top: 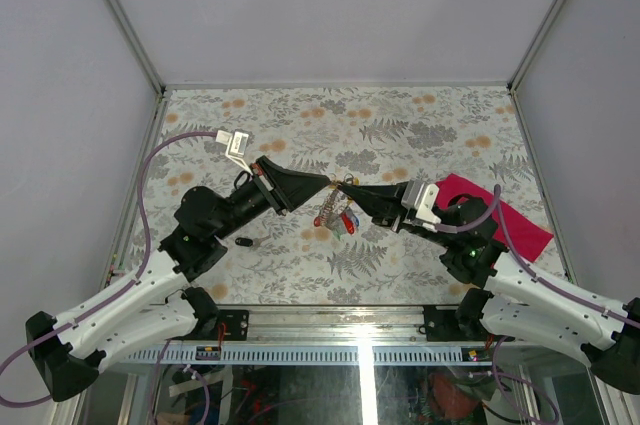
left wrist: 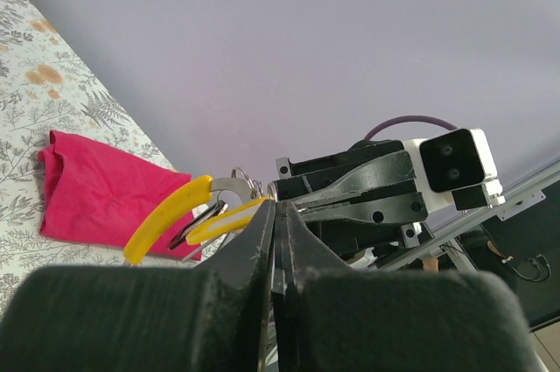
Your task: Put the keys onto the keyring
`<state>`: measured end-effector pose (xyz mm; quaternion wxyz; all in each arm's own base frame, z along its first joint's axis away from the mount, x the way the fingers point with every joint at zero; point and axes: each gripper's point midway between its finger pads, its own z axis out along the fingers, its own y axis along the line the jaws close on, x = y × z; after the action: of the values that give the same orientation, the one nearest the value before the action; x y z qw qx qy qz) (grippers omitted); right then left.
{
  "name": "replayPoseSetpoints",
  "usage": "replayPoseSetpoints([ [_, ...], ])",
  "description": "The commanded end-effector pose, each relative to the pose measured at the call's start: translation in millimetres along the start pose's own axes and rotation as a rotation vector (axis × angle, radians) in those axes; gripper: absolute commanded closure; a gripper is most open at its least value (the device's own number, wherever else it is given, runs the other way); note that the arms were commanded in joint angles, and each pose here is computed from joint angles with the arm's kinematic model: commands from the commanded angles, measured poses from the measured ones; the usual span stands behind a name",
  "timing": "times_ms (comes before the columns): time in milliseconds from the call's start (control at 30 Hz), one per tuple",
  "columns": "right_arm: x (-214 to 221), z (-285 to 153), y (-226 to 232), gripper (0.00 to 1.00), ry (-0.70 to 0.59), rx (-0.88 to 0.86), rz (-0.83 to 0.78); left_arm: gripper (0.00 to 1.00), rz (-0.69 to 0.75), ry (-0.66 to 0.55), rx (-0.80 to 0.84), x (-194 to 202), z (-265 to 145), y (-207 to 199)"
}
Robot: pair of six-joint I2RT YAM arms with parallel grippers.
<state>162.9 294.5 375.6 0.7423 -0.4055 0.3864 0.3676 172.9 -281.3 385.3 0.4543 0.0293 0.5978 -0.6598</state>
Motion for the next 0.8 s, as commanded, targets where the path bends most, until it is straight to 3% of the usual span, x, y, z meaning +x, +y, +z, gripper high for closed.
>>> replayPoseSetpoints([
  [0, -62.9, 0.7, -17.7, 1.0, -0.183, 0.067, -0.046, 1.0, 0.022, -0.044, 0.027, -12.1, -0.7, -13.0],
  [433, -73.9, -3.6, -26.0, 1.0, -0.246, 0.126, 0.001, 0.99, 0.025, -0.031, 0.041, -8.8, -0.6, -14.0],
  [767, -73.7, -7.0, -22.5, 1.0, -0.226, 0.11, 0.006, 0.81, 0.132, -0.061, 0.023, -24.1, -10.7, -25.5],
])
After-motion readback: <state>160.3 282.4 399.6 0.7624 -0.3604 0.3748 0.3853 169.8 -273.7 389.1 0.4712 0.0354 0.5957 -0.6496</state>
